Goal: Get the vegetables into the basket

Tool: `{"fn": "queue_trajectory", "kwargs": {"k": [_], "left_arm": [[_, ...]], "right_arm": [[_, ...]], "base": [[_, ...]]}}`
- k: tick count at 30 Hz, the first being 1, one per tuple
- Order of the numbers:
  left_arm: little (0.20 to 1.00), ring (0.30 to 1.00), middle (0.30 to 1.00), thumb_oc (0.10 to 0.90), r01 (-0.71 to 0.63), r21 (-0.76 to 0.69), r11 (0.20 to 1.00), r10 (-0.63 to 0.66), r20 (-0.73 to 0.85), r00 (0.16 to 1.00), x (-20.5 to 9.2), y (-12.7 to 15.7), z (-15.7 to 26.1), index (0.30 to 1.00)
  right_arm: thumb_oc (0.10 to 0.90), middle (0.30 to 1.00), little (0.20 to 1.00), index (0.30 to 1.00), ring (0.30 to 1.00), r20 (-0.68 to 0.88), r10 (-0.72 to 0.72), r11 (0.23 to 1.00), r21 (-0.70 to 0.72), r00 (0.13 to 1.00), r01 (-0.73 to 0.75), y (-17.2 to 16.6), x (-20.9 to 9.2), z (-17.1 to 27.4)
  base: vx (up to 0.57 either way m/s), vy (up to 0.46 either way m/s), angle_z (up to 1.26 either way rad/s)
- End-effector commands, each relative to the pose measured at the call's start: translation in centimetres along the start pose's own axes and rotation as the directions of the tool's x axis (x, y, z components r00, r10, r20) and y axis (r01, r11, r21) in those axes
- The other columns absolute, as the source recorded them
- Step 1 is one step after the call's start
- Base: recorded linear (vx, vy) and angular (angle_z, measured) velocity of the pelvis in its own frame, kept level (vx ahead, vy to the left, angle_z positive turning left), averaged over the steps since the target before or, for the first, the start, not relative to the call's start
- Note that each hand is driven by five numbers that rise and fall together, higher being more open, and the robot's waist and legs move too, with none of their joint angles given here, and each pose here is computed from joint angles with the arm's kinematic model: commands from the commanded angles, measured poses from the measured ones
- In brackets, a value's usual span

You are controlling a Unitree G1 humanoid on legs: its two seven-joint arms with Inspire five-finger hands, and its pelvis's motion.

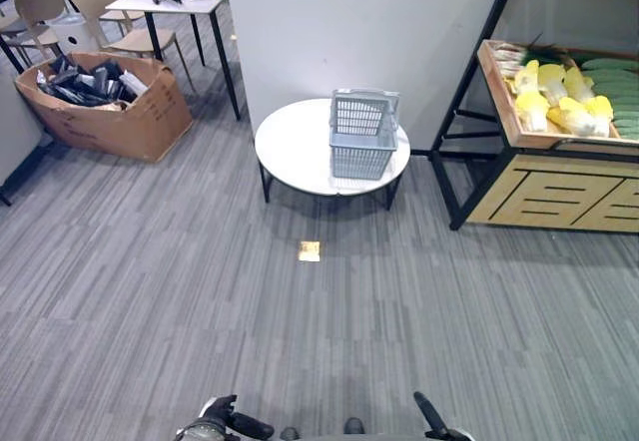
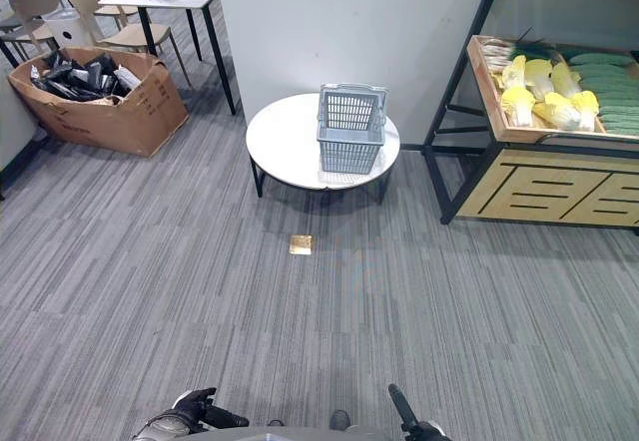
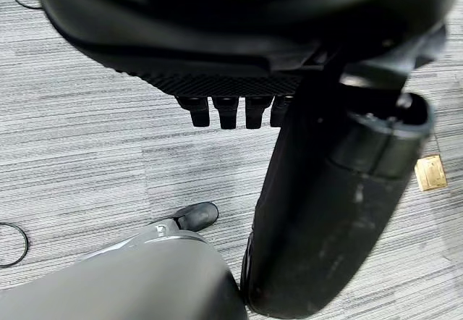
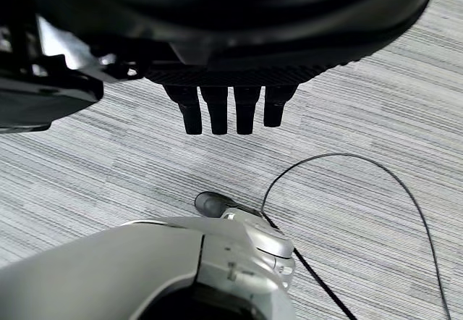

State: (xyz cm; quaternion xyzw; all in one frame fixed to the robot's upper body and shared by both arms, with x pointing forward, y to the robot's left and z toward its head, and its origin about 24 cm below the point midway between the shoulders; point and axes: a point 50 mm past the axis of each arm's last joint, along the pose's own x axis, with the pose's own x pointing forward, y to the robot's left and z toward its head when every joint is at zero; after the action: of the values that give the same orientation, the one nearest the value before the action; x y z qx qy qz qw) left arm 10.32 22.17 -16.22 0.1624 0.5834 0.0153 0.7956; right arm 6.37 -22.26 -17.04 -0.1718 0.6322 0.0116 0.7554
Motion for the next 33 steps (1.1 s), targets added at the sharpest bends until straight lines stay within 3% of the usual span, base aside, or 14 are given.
{"fn": "queue_trajectory", "kwargs": {"k": [1,20,33], "left_arm": [[1.000,1.000,1.000,0.900,-0.021,0.020,1.000,0.022,-0.037,0.999,0.1,0.3,0.0,1.000],[1.000,1.000,1.000,0.900,-0.049,0.000,0.999,0.049,0.002,0.999,0.2,1.0,1.1,1.000],[1.000,1.000,1.000,0.900,-0.077,0.122,0.990,0.068,0.075,0.995,0.2,1.5,2.8,1.000]], "right_arm": [[0.900,1.000,1.000,1.000,1.000,0.054,-0.055,0.998,-0.009,0.997,0.056,-1.9,0.1,2.5],[0.900,1.000,1.000,1.000,1.000,0.094,-0.082,0.986,0.150,0.992,0.067,-2.3,0.0,3.3],[0.900,1.000,1.000,1.000,1.000,0.091,-0.093,0.990,0.115,0.992,0.082,-2.6,0.0,2.9]], "base": [[-0.01,0.058,-0.04],[0.05,0.071,-0.06],[0.19,-0.040,0.26]]}}
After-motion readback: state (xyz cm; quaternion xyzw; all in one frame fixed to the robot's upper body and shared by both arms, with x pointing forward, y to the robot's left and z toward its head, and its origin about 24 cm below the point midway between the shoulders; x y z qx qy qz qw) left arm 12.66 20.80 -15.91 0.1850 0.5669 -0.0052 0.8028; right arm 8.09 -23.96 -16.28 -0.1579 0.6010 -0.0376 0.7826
